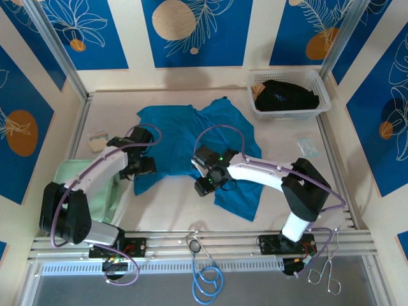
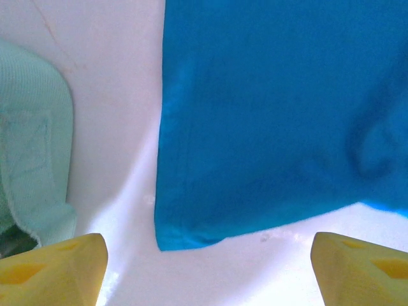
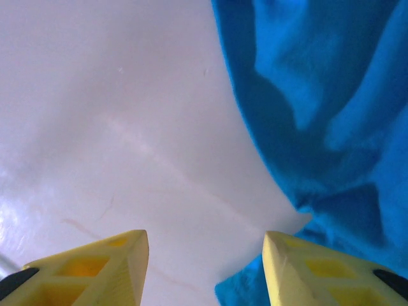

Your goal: Fold and stack the t-shirts

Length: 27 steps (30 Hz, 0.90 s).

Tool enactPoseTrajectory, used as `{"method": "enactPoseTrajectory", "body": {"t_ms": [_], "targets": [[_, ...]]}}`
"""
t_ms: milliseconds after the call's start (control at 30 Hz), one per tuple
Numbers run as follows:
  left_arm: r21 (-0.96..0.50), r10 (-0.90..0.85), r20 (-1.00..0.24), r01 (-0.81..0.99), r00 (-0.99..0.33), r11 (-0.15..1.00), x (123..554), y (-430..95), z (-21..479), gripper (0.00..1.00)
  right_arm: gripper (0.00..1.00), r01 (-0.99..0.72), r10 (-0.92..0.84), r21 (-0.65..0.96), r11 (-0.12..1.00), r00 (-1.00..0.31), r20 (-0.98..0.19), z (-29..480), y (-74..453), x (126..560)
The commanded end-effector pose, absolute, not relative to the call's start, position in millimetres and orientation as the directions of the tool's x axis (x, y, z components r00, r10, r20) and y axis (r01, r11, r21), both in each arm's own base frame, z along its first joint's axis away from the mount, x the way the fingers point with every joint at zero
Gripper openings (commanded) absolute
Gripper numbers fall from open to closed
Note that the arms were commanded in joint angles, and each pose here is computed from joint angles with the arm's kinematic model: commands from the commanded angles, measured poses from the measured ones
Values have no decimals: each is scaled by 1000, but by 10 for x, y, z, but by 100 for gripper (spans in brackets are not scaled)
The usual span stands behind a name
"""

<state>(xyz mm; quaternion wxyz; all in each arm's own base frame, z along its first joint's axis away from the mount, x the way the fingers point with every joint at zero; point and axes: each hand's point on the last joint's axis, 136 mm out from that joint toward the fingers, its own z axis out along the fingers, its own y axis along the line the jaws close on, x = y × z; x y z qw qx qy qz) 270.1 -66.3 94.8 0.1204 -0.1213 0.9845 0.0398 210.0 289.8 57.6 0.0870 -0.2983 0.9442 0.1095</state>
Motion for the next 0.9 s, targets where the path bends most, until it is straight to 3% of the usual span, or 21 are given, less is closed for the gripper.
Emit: {"method": "enactPoseTrajectory", "body": {"t_ms": [0,433,500,633,867], "targets": [[56,-226,-316,-255,-922,965,3051,-712,1040,83,51,-592,-546,88,801,-783,-297,538,3008,2316],[157,-133,-237,-173,-962,972,3855,-932,501,83,42,-614,-597,7,790,-770,-226,108,3138,2577],[165,-127,-216,-164,-968,972,3919,-959,389,82,34,-609,-595,7,793,-776,-209,62,3113,2569],[196,-109,-179,-144,-978,970,3998,-974,202,81,2,-614,-605,0,790,-779,-167,11,3008,2496],[273,-64,-152,-104,-986,956,4061,-885,126,81,0,-735,-735,123,667,-676,-55,397,2743,1909]]}}
